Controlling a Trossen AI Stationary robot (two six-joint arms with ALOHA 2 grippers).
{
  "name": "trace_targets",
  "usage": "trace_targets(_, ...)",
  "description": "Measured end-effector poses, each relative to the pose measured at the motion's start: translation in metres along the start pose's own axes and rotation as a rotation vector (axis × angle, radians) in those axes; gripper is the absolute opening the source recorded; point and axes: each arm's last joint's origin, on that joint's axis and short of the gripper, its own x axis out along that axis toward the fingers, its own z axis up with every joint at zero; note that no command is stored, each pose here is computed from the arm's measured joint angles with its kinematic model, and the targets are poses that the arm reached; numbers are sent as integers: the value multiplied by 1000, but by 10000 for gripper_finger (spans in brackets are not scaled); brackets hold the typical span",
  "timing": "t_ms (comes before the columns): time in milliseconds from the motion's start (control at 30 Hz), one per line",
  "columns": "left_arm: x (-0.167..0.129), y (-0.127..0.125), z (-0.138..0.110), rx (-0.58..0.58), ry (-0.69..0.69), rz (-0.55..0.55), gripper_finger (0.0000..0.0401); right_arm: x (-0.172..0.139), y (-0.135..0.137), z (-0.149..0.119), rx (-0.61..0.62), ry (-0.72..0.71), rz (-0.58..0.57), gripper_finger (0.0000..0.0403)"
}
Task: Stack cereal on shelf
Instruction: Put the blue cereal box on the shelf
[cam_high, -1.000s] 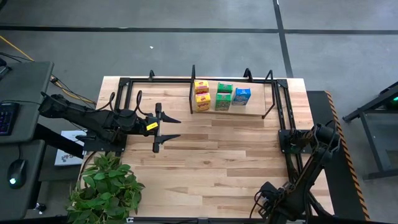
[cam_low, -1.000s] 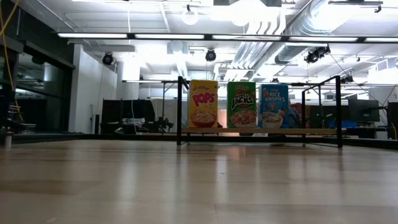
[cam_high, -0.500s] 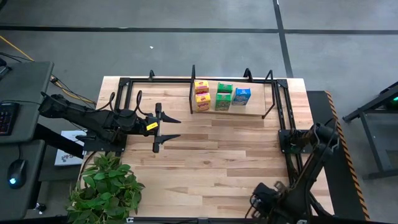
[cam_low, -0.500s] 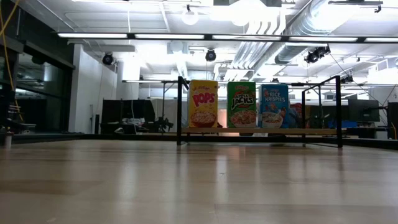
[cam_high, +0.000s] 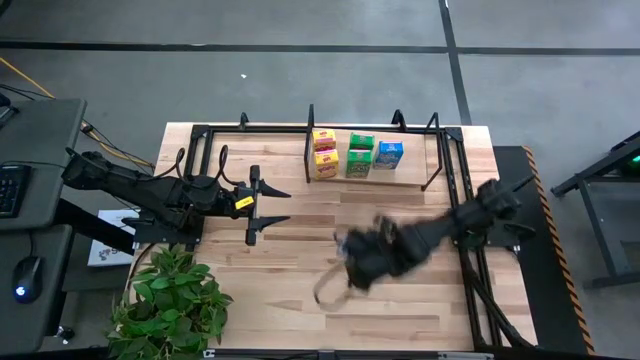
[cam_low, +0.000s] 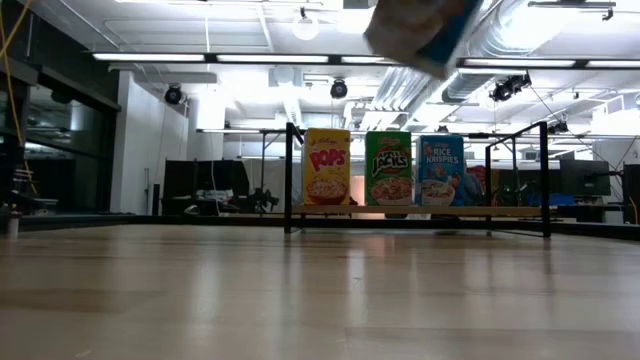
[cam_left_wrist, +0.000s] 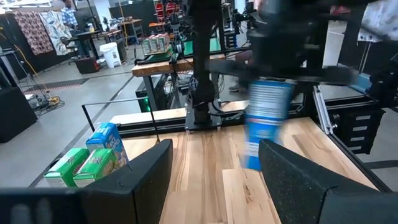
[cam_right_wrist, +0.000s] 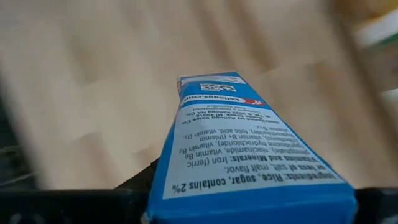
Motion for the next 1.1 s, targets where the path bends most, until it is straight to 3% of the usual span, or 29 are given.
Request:
trace_targets(233, 0, 0, -3, -7, 27, -3, 230, 12, -75, 39, -4, 134, -254, 151)
trace_targets(533, 0, 0, -2, -9, 21, -2, 230, 54, -124, 48, -157, 332, -303, 151)
trace_targets(800, 0, 0, -1, -12, 13, -2, 230, 93, -162, 33, -306, 522, -403, 151)
trace_targets(1100, 0, 0, -1, -14, 6, -1, 230, 119, -199, 29, -324, 611, -385, 151)
